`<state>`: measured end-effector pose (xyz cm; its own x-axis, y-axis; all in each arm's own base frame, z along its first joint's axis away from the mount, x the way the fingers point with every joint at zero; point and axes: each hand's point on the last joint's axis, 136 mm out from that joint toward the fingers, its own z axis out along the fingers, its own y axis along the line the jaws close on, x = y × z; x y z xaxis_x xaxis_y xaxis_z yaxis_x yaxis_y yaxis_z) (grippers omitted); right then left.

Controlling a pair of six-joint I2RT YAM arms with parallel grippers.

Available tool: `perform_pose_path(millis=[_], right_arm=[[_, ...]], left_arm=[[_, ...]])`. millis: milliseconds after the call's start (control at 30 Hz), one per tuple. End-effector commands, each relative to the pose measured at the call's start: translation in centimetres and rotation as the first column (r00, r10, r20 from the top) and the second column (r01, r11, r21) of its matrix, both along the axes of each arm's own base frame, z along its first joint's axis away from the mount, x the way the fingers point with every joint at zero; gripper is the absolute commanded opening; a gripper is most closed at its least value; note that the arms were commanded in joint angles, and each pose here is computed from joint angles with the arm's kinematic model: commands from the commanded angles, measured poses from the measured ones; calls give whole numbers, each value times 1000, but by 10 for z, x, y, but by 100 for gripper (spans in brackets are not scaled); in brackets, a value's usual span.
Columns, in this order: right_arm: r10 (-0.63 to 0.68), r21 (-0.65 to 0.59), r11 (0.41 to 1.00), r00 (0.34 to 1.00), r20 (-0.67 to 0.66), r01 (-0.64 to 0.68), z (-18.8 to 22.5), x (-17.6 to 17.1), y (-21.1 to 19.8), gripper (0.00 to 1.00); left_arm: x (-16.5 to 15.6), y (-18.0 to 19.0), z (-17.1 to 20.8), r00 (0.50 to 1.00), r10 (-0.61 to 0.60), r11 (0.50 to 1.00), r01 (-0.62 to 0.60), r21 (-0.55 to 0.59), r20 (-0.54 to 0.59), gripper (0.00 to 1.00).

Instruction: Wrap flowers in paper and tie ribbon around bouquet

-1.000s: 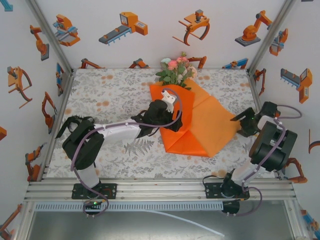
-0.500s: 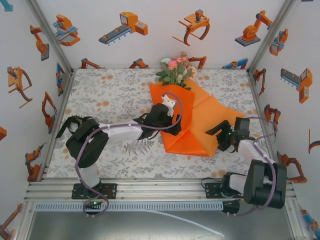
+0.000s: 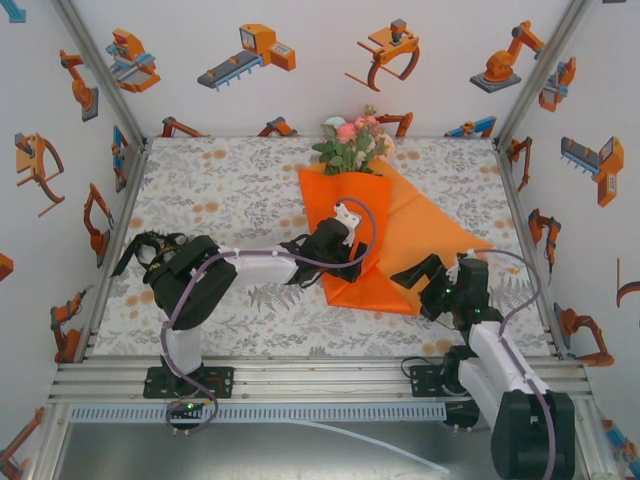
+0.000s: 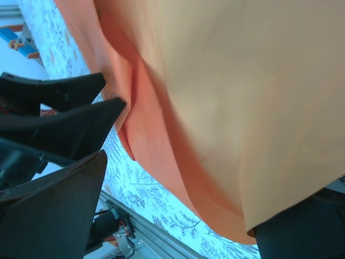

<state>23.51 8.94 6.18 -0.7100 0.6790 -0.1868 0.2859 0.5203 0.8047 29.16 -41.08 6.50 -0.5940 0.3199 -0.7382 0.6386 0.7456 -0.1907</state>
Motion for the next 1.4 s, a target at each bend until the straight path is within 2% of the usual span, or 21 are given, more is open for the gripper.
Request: perform_pose_path(millis=[0,100,233,500,533,600,667,767,867,1100,1300,1367], right_arm=[[13,35,999,1000,20,-14,4,-6,10,93],[16,-3,1000,999,29,-16,3,-12,15,91],[-26,-24,999,999,24,27,-4,-14,15,78],[-15,-192,981,999,-46,6,-15,-30,4,60],[-6,-213,977,998,-57,-6,-15,-33,3,60],[7,-218,976,999,-52,-19,-10,-35,4,72],[26,-151,988,1000,-9,-27,-4,-33,14,75],[-22,-33,999,999,-31,21,-10,-36,20,74],[-65,-68,996,996,-66,61,-12,-45,11,75],[-216,29,976,976,4,216,13,-34,-1,74],[-230,105,970,970,83,221,15,-19,4,75],[-228,95,971,966,118,218,17,-15,4,74]], left_arm=[[-1,6,-18,999,29,998,-27,61,-29,70],[0,9,-20,999,45,997,-43,70,-27,70],[2,11,-20,998,62,996,-60,71,-27,70],[1,14,-7,998,61,997,-61,48,-10,71],[2,15,-6,998,63,997,-63,48,-6,71],[2,15,-3,998,60,997,-60,46,3,71],[2,14,-1,998,58,997,-58,47,6,71],[4,14,1,998,58,997,-58,43,11,71],[4,13,4,998,58,998,-58,39,12,71],[4,10,6,998,54,998,-55,26,8,71],[3,11,2,998,57,998,-57,28,-2,71],[3,11,2,998,58,998,-58,26,-4,71]])
